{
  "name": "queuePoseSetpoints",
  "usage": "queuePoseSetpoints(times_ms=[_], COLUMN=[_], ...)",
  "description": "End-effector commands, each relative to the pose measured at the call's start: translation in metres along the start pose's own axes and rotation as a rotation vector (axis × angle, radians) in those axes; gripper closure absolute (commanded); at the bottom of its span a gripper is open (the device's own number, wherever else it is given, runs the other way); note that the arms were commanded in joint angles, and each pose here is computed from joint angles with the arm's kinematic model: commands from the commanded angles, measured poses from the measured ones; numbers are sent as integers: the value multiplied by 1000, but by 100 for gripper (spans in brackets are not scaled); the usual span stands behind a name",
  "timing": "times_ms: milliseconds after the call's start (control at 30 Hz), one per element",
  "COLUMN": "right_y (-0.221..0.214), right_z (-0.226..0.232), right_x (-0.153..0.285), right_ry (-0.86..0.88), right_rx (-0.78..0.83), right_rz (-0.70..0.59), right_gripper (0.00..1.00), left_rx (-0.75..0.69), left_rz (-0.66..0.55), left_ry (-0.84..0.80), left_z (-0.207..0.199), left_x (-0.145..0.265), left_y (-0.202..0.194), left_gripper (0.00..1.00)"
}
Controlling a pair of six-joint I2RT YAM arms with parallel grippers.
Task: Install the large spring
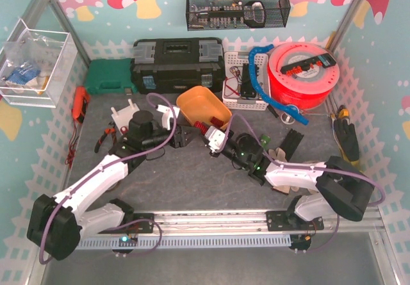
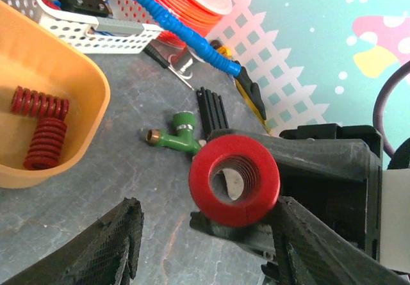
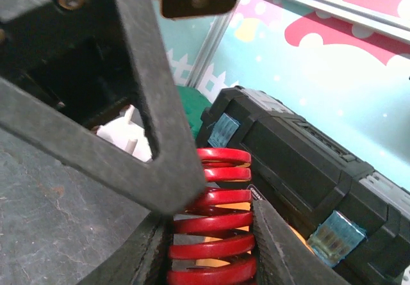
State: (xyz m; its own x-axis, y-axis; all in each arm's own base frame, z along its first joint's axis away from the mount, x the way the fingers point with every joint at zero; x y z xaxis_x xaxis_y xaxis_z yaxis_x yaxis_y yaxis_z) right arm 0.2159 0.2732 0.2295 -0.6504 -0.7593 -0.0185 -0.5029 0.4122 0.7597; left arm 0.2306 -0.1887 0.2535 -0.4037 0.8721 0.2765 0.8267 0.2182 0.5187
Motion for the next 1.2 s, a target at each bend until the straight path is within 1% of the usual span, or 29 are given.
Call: queuePoseSetpoints(times_ms=[0, 233, 367, 533, 633, 700, 767, 833, 933, 1100, 1167], right_y=[17, 20, 20, 17, 16, 15, 14, 12, 7, 1, 2], right_z=[-3, 3, 4, 5, 5, 5, 6, 7, 11, 15, 14], right_x=[5, 6, 5, 3, 1, 1, 0, -1, -3, -10, -8], right_ry=[-36, -37, -34, -37, -44, -46, -44, -42, -32, 15, 23], right_rx=[41, 69, 74, 77, 78, 77, 73, 64, 62, 61, 44], right_rz=[-78, -81, -79, -64, -54, -49, -40, -31, -13, 59, 71], right_gripper=[100, 100, 100, 100, 99, 93, 83, 71, 55, 31, 24], left_rx=[-16, -2, -1, -5, 0, 1, 3, 5, 3, -9, -26], left_rz=[-13, -17, -9, -1, 2, 2, -3, -15, -49, -103, -131], left_ry=[-60, -90, -93, -109, -109, -110, -108, -104, -76, 24, 67], left_z=[-18, -22, -22, -24, -24, -25, -25, -27, -27, -24, -24], left_x=[-3, -5, -6, -5, -5, -4, -4, -2, 1, 7, 10], left_y=[9, 9, 8, 7, 6, 5, 6, 8, 11, 19, 24], left_gripper=[43, 49, 56, 70, 83, 93, 100, 100, 100, 100, 100])
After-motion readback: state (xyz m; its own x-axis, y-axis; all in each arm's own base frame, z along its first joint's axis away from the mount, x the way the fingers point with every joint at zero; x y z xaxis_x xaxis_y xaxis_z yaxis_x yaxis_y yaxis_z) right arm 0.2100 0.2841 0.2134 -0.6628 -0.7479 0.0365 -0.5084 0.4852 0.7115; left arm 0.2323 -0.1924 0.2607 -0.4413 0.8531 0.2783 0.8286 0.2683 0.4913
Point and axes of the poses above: each gripper's point midway between its finger pads, its own x axis back along the fingers, its own z axis along the line the jaws close on, y = z × x, the point moved 7 cm from there along x, back along the fingers, and after that the axes turned 15 degrees about x, right-handed, at the moved point
